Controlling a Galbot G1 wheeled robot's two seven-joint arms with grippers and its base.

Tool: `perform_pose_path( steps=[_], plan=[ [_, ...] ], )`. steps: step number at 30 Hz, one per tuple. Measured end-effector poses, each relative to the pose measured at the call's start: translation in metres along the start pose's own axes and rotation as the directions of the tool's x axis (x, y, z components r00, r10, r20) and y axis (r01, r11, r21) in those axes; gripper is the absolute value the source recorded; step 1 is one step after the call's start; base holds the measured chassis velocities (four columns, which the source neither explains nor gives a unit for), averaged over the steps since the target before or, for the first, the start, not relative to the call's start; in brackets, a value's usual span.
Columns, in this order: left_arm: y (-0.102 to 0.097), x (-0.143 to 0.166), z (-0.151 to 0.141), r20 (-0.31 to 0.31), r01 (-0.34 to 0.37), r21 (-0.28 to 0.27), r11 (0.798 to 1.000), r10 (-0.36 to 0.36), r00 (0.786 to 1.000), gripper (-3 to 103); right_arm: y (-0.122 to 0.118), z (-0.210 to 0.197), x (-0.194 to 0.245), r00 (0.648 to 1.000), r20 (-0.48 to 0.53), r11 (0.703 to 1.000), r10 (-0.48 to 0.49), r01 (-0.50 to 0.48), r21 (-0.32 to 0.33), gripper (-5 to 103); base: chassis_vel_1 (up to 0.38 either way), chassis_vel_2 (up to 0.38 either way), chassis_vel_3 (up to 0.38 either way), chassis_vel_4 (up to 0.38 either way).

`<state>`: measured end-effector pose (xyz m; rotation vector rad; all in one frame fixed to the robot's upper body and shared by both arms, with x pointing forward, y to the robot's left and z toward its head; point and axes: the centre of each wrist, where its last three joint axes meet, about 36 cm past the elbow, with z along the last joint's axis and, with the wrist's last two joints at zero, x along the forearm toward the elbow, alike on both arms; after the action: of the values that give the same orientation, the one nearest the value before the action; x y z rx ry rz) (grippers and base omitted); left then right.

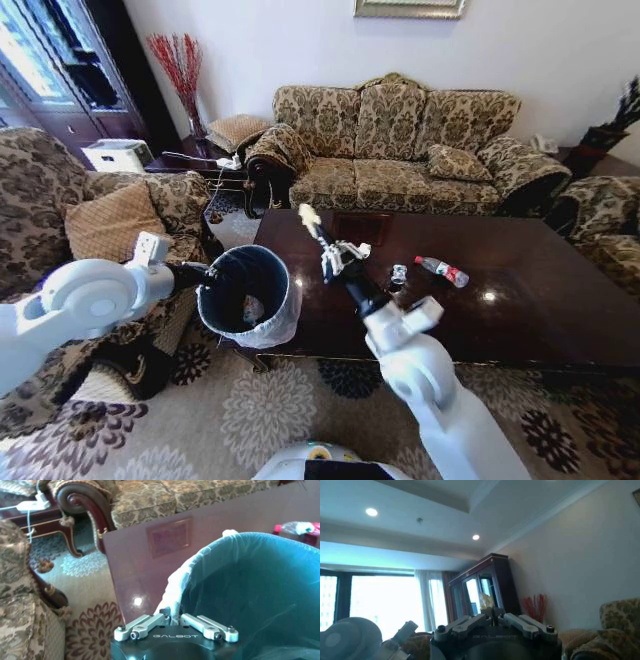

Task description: Move to the front of the table and place the trash on the table into the trash bin.

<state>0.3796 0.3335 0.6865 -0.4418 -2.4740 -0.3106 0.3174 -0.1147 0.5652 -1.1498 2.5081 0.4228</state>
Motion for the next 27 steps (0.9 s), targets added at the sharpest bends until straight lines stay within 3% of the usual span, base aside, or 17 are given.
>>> perform_pose_path(
  steps=[6, 10, 13, 18, 19, 21, 22, 23, 24, 25, 26, 27],
  plan=[
    [-0.017, 0.008, -0.005, 0.011, -0.037, -0.031, 0.999, 0.037, 0.999, 0, 0.018, 0.023, 0.002, 0.995, -0.097, 1.0, -0.017, 0.018, -0.001, 0, 0.0, 0.0, 0.0, 0.0],
    [-0.027, 0.013, -0.003, 0.02, -0.063, -0.028, 0.998, 0.063, 0.998, 0, 0.024, 0.033, 0.006, 0.989, -0.144, 1.0, -0.012, 0.012, -0.003, 11, 0.0, 0.0, 0.0, 0.0],
    [-0.029, 0.014, -0.001, 0.024, -0.068, -0.023, 0.997, 0.068, 0.997, 0, 0.026, 0.037, 0.009, 0.987, -0.161, 1.0, -0.009, 0.009, 0.0, 27, 0.0, 0.0, 0.0, 0.0],
    [-0.026, 0.013, 0.0, 0.027, -0.061, -0.011, 0.998, 0.061, 0.998, 0, 0.024, 0.03, 0.013, 0.993, -0.117, 1.0, 0.0, 0.002, 0.011, 43, 0.0, 0.0, 0.0, 0.0],
    [-0.025, 0.013, 0.001, 0.028, -0.058, -0.004, 0.998, 0.058, 0.998, 0, 0.021, 0.024, 0.015, 0.996, -0.086, 1.0, 0.021, -0.019, 0.024, 48, 0.0, 0.0, 0.0, 0.0],
    [-0.023, 0.012, 0.002, 0.03, -0.056, 0.002, 0.998, 0.056, 0.998, 0, 0.019, 0.02, 0.018, 0.996, -0.067, 0.998, 0.053, -0.051, 0.034, 48, 0.0, 0.0, 0.0, 0.0],
    [-0.022, 0.012, 0.004, 0.032, -0.054, 0.011, 0.998, 0.054, 0.998, 0, 0.015, 0.017, 0.022, 0.991, -0.049, 0.992, 0.123, -0.121, 0.044, 54, 0.0, 0.0, 0.0, 0.0],
    [-0.021, 0.012, 0.005, 0.035, -0.052, 0.017, 0.999, 0.051, 0.998, 0, 0.006, 0.019, 0.029, 0.972, -0.039, 0.972, 0.231, -0.228, 0.057, 60, 0.0, 0.0, 0.0, 0.0],
    [-0.021, 0.012, 0.007, 0.038, -0.05, 0.021, 0.999, 0.049, 0.998, 0, -0.008, 0.028, 0.034, 0.926, -0.044, 0.925, 0.376, -0.372, 0.075, 65, 0.0, 0.0, 0.0, 0.0],
    [-0.021, 0.012, 0.007, 0.038, -0.05, 0.021, 0.999, 0.049, 0.998, 0, -0.008, 0.028, 0.034, 0.926, -0.044, 0.925, 0.376, -0.372, 0.075, 65, 0.0, 0.0, 0.0, 0.0],
    [-0.022, 0.012, 0.008, 0.04, -0.051, 0.024, 0.998, 0.05, 0.998, 0, -0.023, 0.042, 0.039, 0.847, -0.058, 0.848, 0.529, -0.523, 0.084, 71, 0.0, 0.0, 0.0, 0.0],
    [-0.023, 0.013, 0.01, 0.04, -0.056, 0.026, 0.998, 0.055, 0.998, 0, -0.04, 0.06, 0.042, 0.718, -0.06, 0.72, 0.694, -0.69, 0.075, 76, 0.0, 0.0, 0.0, 0.0]
  ],
)
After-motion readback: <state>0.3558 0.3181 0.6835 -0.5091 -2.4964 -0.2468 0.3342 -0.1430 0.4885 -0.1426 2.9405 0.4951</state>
